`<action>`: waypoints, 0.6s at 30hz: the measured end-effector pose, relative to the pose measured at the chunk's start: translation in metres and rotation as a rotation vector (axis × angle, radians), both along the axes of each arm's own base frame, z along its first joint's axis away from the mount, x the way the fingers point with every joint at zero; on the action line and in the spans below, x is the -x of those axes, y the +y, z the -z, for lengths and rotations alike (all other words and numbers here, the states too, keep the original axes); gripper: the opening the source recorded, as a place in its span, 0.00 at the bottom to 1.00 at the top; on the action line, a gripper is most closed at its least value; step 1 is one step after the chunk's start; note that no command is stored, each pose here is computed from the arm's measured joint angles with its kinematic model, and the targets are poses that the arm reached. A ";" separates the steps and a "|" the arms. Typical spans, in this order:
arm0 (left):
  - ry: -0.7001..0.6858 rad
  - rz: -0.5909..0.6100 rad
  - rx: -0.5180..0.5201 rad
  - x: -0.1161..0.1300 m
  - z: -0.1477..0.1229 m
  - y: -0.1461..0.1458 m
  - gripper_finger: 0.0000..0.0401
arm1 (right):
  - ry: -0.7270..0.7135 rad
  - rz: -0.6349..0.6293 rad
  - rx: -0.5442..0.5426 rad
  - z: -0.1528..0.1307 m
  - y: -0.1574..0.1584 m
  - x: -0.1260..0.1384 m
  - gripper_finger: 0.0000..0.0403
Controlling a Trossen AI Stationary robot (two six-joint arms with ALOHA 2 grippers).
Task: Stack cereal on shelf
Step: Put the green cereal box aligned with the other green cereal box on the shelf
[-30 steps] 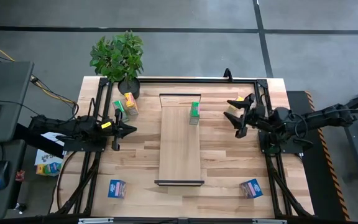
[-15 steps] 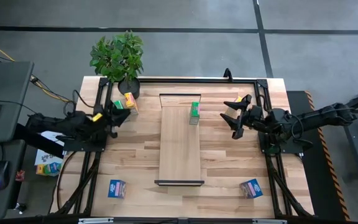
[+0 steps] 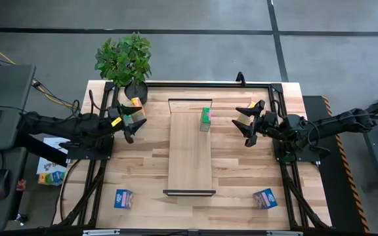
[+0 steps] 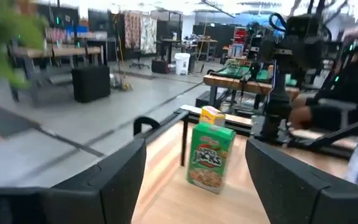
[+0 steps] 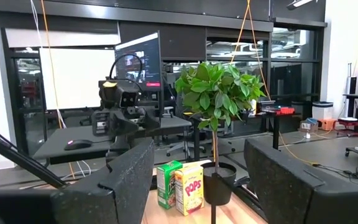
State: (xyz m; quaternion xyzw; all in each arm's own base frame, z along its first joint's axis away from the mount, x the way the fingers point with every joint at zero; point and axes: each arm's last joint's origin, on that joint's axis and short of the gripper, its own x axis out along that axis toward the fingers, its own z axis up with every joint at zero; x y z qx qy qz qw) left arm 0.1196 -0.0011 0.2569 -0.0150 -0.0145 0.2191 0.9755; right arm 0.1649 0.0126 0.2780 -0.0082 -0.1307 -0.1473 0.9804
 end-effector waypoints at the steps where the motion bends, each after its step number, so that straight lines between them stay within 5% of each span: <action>1: -0.005 -0.013 -0.010 -0.001 0.000 0.000 0.67 | 0.000 0.000 0.000 0.000 0.000 0.000 0.60; 8: 0.046 -0.451 0.205 0.010 -0.005 0.010 0.68 | 0.000 0.000 0.000 0.000 0.000 0.000 0.60; 18: 0.322 -0.721 0.387 0.011 0.018 0.014 0.68 | -0.005 -0.005 -0.019 0.000 0.000 0.000 0.60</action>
